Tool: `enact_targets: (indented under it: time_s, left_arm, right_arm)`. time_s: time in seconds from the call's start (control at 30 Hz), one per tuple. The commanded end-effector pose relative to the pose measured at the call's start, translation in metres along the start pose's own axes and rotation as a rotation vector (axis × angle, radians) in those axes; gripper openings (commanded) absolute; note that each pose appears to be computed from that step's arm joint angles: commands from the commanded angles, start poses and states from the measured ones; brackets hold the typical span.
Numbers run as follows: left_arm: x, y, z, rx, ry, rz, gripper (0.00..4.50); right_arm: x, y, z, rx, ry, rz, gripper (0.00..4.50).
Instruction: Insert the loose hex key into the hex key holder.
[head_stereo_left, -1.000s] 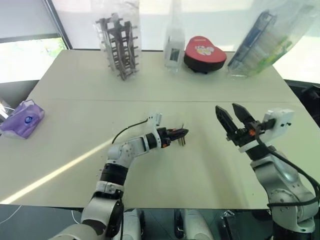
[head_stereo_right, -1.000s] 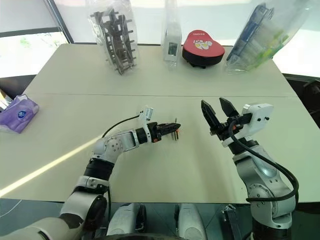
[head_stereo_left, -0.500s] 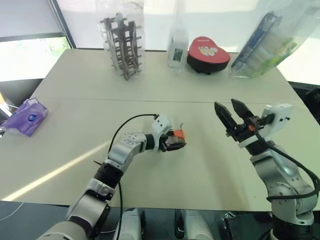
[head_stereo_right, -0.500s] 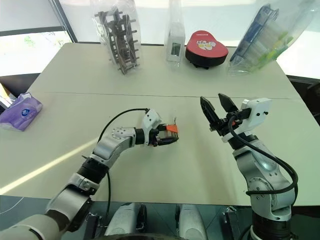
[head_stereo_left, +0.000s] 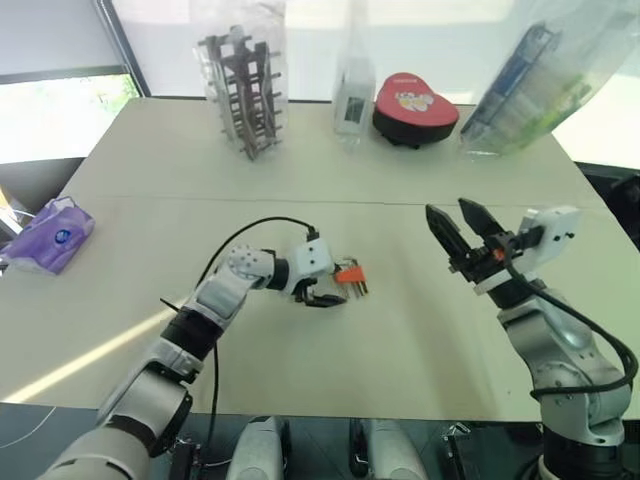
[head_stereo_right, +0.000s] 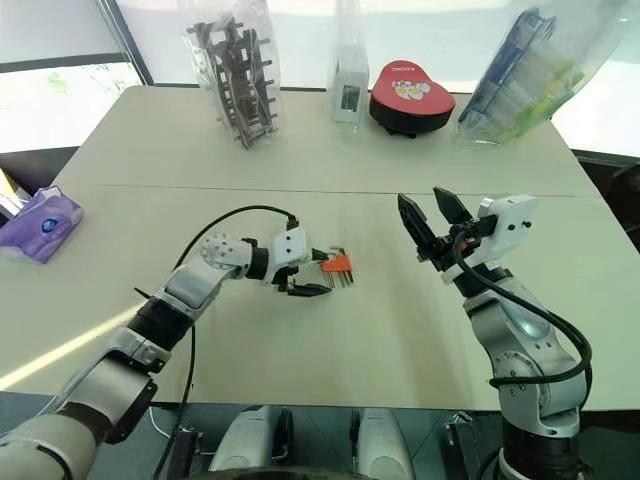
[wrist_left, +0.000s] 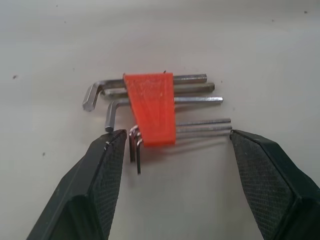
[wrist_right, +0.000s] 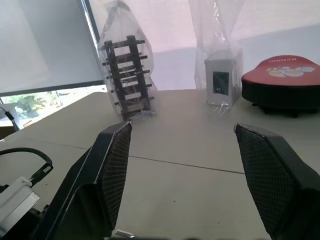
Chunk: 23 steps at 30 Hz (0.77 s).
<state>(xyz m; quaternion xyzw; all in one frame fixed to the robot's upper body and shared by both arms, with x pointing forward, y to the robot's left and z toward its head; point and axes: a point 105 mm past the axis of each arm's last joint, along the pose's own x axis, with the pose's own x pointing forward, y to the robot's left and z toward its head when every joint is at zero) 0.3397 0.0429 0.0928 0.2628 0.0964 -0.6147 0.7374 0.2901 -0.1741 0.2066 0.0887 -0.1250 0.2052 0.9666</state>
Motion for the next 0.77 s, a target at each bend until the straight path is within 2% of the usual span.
enact_targets:
  time_s: [0.03, 0.23, 0.37, 0.57, 0.67, 0.77]
  left_arm:
    - [-0.025, 0.013, 0.013, -0.024, -0.053, 0.036, 3.43]
    - [-0.058, 0.012, 0.031, -0.136, -0.169, 0.013, 3.43]
    - [-0.088, -0.002, 0.045, -0.181, -0.215, -0.044, 3.43]
    - [-0.12, -0.015, 0.05, -0.237, -0.212, -0.04, 3.43]
    - [-0.132, -0.019, 0.049, -0.272, -0.203, -0.023, 3.43]
    - [-0.137, -0.022, 0.045, -0.287, -0.18, -0.006, 3.43]
  right_arm:
    - [0.003, 0.003, 0.009, -0.034, -0.029, 0.032, 3.4]
    - [0.002, 0.004, 0.011, -0.129, 0.046, 0.135, 3.4]
    - [-0.012, 0.007, 0.003, -0.288, 0.244, 0.323, 3.4]
    - [-0.04, 0.003, -0.003, -0.471, 0.5, 0.535, 3.4]
    - [-0.045, -0.002, -0.001, -0.54, 0.567, 0.578, 3.4]
    - [-0.044, -0.006, 0.001, -0.568, 0.569, 0.583, 3.4]
